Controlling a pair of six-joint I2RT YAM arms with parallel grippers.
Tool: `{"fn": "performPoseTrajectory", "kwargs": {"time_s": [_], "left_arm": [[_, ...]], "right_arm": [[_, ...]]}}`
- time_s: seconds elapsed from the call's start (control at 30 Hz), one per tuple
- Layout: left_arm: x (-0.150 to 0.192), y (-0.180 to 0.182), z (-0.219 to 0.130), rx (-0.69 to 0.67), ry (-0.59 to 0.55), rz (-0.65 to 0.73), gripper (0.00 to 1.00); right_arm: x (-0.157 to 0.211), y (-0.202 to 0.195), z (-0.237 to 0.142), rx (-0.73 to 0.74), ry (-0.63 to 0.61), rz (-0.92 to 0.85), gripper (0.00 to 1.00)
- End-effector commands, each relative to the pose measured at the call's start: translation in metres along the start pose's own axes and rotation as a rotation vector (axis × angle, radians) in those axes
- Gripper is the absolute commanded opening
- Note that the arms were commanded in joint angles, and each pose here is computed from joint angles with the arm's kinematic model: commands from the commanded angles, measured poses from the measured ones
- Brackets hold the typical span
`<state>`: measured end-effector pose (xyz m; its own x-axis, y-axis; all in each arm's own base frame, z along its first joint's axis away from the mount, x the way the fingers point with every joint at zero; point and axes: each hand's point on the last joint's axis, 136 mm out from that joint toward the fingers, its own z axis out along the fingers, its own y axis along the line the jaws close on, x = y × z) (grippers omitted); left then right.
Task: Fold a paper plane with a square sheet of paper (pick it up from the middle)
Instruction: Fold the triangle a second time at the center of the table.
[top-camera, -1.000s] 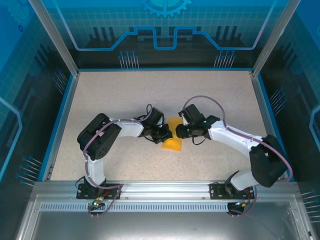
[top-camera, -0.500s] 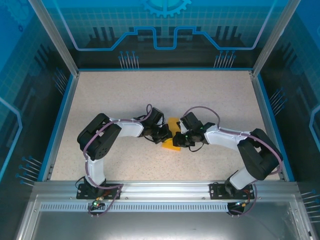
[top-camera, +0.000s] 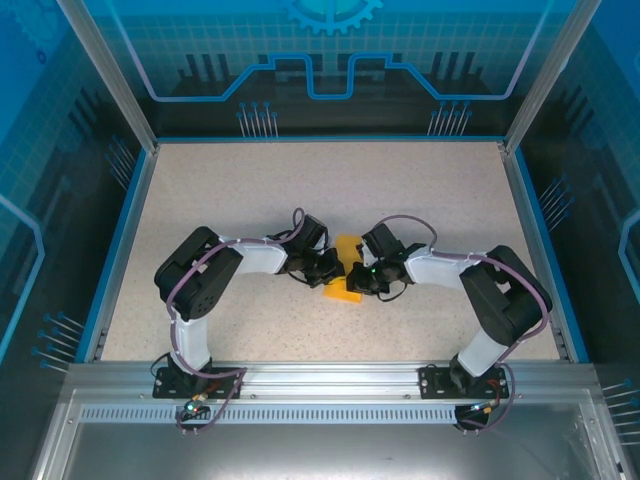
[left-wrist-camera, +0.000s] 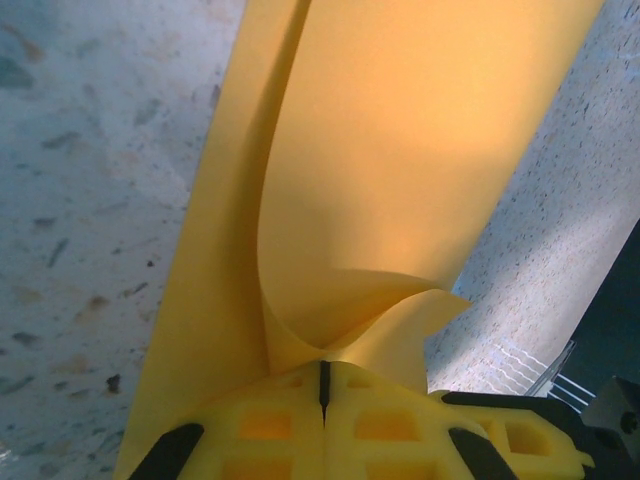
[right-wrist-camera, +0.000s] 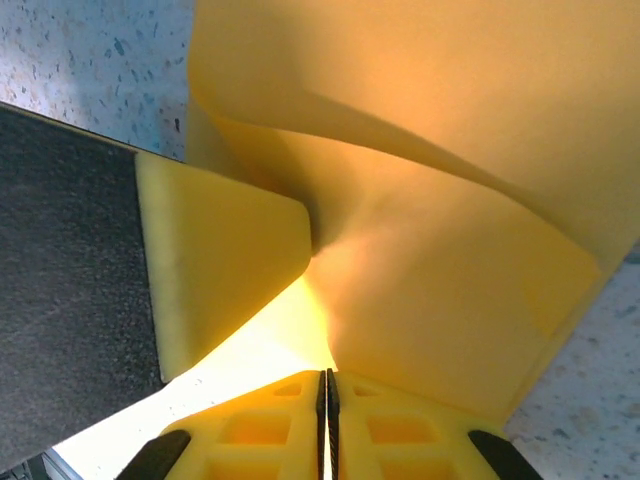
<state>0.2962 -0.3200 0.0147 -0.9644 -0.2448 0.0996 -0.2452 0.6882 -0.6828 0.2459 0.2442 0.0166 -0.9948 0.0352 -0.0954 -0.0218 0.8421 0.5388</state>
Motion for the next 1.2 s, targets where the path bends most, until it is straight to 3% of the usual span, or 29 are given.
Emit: {"fn": "performPoseTrajectory", "kwargs": {"time_s": [0.0, 0.23, 0.67, 1.17], "left_arm": [[0.010, 0.023, 0.006, -0.078, 0.030, -0.007, 0.00], [0.010, 0.026, 0.007, -0.084, 0.034, -0.009, 0.00], [0.010, 0.020, 0.005, -0.071, 0.035, -0.001, 0.00], [0.010, 0.019, 0.005, -0.067, 0.037, -0.001, 0.00]], "right_arm": [[0.008, -0.013, 0.001, 0.013, 0.035, 0.046, 0.12], [0.019, -0.021, 0.005, 0.001, 0.065, 0.067, 0.13], [0.008, 0.015, -0.019, -0.113, 0.029, 0.012, 0.15], [0.040, -0.035, 0.009, 0.000, 0.117, 0.086, 0.14]]}}
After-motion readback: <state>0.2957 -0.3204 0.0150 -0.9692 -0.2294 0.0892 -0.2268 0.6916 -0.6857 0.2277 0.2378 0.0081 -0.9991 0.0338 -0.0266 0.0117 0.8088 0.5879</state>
